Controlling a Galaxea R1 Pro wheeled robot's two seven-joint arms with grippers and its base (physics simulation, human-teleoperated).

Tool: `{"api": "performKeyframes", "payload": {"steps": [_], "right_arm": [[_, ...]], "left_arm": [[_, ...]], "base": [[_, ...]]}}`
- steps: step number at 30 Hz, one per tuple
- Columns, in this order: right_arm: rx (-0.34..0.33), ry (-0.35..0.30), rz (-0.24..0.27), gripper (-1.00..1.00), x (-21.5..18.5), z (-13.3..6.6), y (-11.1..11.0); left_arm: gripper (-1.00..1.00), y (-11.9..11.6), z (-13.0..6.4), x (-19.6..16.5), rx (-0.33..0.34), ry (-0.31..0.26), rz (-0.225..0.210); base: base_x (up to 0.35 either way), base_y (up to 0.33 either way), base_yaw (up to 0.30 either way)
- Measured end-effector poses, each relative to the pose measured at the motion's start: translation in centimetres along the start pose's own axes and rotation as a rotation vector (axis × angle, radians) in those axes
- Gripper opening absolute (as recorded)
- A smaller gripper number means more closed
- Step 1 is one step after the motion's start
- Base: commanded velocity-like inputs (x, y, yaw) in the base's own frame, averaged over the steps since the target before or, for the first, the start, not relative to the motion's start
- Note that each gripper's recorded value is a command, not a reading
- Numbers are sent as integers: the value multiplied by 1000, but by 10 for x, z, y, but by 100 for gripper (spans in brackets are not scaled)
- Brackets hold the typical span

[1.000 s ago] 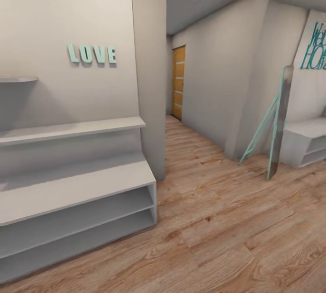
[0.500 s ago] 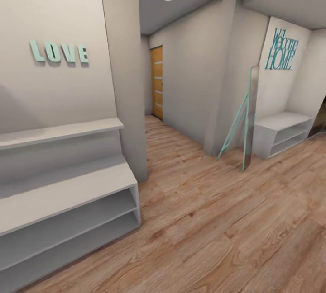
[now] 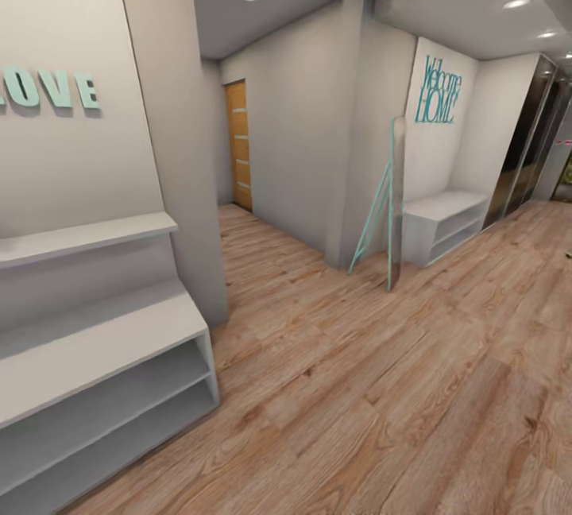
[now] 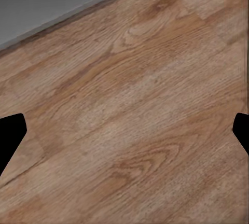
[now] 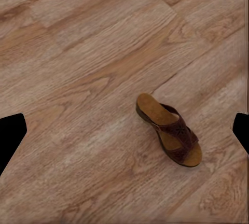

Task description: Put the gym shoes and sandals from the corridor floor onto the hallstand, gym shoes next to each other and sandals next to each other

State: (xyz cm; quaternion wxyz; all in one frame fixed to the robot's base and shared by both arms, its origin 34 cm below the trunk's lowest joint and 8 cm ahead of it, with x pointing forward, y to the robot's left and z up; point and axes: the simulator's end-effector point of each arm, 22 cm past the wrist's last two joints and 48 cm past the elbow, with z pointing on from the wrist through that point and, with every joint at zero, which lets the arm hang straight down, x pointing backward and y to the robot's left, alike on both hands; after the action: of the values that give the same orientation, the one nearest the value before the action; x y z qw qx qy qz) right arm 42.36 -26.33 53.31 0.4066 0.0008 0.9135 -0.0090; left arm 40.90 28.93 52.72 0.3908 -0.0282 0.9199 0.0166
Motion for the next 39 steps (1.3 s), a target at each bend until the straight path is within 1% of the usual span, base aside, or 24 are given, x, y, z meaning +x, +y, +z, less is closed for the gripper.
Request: {"api": "performKeyframes", "payload": {"steps": [13,17,39], "right_arm": [[0,0,0,100,0,0,0],[0,-1,0,100,0,0,0],[-1,-1,-1,100,0,0,0]], "left_arm": [[100,0,0,0,0,0,-1],[100,0,0,0,1,0,1],[100,0,0,1,0,2,3]], "base": [[87,264,-295],[68,173,-295],[5,12,-293]]}}
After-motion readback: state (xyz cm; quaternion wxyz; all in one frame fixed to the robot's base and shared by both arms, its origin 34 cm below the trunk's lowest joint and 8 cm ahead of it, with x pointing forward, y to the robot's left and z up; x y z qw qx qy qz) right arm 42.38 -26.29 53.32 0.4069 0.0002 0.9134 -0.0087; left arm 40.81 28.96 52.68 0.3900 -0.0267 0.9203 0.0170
